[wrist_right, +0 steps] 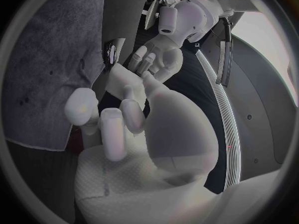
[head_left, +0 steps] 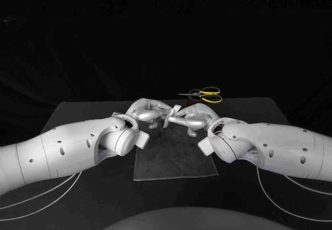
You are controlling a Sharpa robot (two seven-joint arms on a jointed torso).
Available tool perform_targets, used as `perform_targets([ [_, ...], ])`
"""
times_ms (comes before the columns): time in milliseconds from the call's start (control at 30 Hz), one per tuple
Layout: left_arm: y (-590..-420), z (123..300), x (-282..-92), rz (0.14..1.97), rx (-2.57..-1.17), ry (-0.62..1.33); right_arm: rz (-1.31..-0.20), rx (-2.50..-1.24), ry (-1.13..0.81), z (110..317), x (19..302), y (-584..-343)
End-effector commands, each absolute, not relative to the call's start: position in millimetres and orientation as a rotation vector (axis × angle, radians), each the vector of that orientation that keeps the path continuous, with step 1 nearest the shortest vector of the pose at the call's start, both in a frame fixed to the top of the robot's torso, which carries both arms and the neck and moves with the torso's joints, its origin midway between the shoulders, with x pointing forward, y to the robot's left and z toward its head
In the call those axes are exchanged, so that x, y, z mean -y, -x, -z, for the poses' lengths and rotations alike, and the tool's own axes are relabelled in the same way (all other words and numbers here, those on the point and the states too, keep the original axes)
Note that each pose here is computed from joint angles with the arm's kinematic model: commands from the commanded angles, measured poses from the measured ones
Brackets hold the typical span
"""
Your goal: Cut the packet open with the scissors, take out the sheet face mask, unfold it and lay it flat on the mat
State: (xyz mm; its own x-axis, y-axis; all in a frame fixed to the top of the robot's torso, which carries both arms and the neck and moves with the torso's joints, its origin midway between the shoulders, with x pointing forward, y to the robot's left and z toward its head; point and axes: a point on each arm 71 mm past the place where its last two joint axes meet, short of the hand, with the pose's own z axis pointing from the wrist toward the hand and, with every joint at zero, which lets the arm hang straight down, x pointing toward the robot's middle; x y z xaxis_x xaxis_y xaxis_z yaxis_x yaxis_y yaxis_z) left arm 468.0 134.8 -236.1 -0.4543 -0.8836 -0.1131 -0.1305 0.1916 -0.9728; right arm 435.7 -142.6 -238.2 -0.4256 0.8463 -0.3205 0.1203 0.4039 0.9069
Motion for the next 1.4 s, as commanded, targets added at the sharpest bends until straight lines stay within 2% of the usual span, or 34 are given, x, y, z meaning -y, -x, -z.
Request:
perform_targets([
  [33,-467.3,235.2,-132.4,1.328,-1.746,0.961,-1.095,-1.790,-0.845,236.6,141.0,-435.4],
  [533,-466.8,235.5,-130.7,1.326,-1.753,0.962,-1.134,-1.770,-0.866,235.9,134.4,-435.2],
  [1400,-465.6,235.5,-128.2,1.331,-1.762,0.963,-1.094,-1.711,-0.879,234.6,135.1,-439.1],
])
